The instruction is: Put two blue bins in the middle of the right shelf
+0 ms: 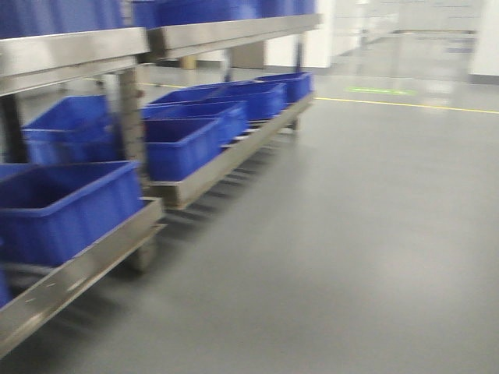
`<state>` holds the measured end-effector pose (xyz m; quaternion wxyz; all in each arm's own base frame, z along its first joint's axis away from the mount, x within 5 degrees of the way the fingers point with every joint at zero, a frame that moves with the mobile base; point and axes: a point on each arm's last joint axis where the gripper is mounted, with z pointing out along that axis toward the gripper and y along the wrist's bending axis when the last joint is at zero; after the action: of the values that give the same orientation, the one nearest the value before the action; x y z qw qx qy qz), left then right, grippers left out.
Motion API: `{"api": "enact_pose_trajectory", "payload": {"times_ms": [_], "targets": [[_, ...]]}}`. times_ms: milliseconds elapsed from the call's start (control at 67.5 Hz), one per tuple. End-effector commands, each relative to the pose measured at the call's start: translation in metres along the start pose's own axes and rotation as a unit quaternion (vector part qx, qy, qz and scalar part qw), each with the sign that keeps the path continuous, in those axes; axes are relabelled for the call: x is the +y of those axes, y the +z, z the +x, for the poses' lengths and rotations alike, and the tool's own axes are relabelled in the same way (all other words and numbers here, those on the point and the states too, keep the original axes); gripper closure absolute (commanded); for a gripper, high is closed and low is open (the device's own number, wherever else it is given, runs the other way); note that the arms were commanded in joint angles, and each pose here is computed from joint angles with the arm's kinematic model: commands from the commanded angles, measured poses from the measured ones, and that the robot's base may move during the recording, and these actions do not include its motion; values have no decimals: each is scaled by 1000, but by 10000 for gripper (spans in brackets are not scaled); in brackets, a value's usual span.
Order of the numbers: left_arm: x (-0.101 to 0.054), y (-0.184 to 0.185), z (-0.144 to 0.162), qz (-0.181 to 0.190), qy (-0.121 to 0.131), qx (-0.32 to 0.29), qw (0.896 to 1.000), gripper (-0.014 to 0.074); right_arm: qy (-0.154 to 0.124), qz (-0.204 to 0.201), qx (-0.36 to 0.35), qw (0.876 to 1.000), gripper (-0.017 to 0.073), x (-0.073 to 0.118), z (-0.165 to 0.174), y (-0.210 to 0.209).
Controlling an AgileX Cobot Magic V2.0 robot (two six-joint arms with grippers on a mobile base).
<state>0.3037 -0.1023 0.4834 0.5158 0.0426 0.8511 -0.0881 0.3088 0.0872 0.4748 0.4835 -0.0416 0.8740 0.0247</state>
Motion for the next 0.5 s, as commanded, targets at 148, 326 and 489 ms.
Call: {"api": "enact_pose_trajectory", "payload": {"times_ms": [148, 326, 489], "targets": [[-11, -11, -8, 43, -19, -34, 998, 704, 8, -2, -29, 1000, 712, 1, -6, -1], [-11, -11, -8, 43, -19, -35, 998, 704, 8, -2, -29, 1000, 712, 1, -6, -1], [-11, -11, -8, 43, -19, -35, 998, 704, 8, -2, -29, 1000, 712, 1, -6, -1]]}}
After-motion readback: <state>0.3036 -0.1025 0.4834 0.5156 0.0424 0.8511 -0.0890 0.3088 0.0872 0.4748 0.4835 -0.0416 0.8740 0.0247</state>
